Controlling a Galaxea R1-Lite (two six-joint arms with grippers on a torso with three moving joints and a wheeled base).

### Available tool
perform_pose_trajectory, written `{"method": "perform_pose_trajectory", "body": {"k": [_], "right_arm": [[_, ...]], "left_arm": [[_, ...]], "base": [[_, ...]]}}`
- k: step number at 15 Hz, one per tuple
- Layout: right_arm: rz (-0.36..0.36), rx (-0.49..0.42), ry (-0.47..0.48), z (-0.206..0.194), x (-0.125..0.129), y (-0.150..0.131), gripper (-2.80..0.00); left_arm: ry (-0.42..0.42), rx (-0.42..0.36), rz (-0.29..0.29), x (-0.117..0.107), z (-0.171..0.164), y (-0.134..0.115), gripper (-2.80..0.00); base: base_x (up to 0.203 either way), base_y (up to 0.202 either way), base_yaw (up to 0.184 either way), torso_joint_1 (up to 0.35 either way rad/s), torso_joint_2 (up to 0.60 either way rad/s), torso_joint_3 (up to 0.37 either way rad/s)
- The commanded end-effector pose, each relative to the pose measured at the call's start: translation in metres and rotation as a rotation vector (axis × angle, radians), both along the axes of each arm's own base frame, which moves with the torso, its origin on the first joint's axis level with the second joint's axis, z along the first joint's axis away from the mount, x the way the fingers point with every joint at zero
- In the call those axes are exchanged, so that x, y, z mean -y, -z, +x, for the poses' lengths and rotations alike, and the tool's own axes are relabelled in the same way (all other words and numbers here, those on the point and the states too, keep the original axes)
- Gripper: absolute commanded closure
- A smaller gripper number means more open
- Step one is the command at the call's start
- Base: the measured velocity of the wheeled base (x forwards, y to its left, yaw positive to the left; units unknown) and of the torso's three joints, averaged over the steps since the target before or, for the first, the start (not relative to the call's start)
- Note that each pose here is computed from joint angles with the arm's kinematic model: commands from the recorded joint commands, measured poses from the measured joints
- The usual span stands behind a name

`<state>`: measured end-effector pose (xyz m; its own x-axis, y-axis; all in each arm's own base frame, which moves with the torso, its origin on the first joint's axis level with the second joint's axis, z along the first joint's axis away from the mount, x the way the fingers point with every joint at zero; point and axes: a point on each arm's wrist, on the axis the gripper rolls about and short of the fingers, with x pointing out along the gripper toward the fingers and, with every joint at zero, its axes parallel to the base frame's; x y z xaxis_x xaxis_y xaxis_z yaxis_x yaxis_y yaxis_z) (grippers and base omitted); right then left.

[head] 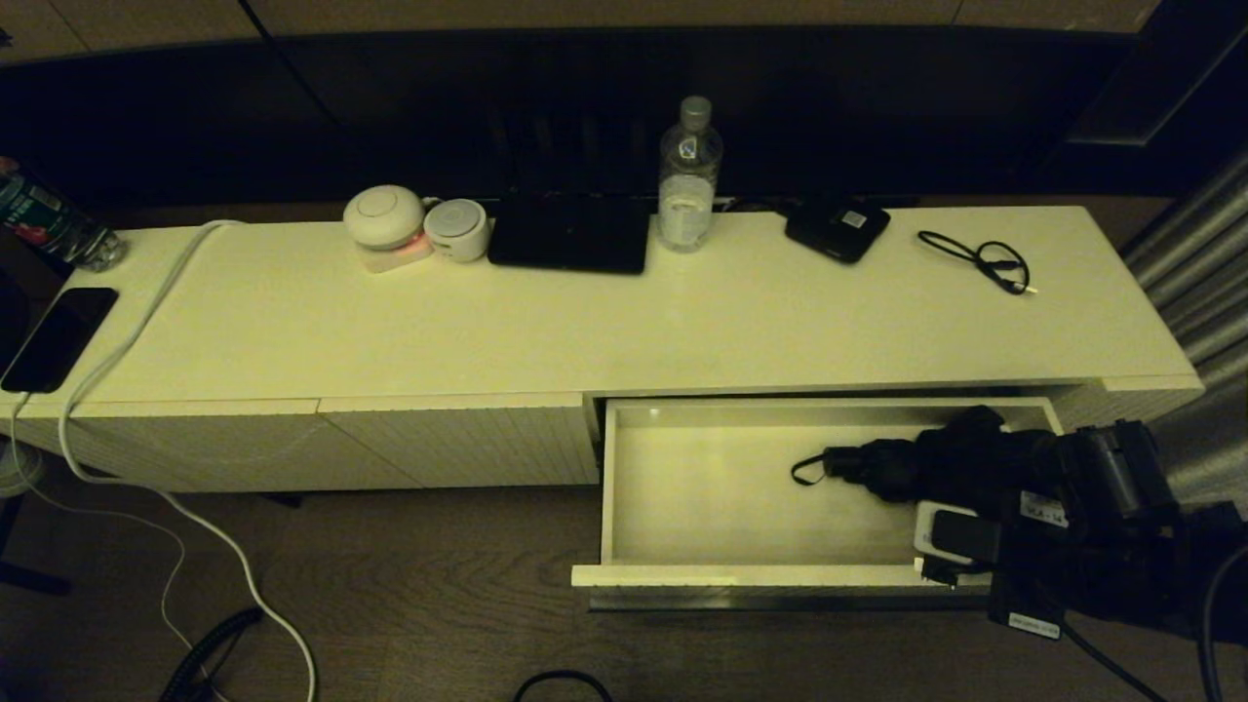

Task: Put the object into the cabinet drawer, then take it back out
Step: Open the drawer

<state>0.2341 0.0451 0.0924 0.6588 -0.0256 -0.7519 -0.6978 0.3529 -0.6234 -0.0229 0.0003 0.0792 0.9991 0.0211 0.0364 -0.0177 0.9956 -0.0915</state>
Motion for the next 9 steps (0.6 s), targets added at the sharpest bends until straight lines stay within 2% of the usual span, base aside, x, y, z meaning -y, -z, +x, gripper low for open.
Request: {"method": "perform_pose_trajectory", "body": {"k": [1, 3, 4, 8, 9], "right_arm": [[0.016, 0.117, 0.004, 0.008, 0.000, -0.026, 0.00], [0.026, 0.184, 0.014, 0.012, 0.001, -0.046, 0.00], [0.016, 0.179, 0.012, 0.012, 0.003, -0.051, 0.00], [-0.172, 0.145, -0.121, 0.020, 0.014, -0.062, 0.00], [-0.188, 0.147, -0.139, 0.026, 0.014, -0.064, 0.00]], "left_arm": [[0.000, 0.002, -0.001, 0.000, 0.000, 0.000, 0.00], [0.000, 0.000, -0.001, 0.000, 0.000, 0.000, 0.00], [0.000, 0.002, -0.001, 0.000, 0.000, 0.000, 0.00], [0.000, 0.002, -0.001, 0.000, 0.000, 0.000, 0.00], [0.000, 0.002, -0.001, 0.000, 0.000, 0.000, 0.00]], "base": [[0.000, 0.000, 0.000, 0.000, 0.00, 0.000], [0.000, 0.000, 0.000, 0.000, 0.00, 0.000], [0.000, 0.000, 0.000, 0.000, 0.00, 0.000], [0.000, 0.000, 0.000, 0.000, 0.00, 0.000], [0.000, 0.000, 0.000, 0.000, 0.00, 0.000]]}}
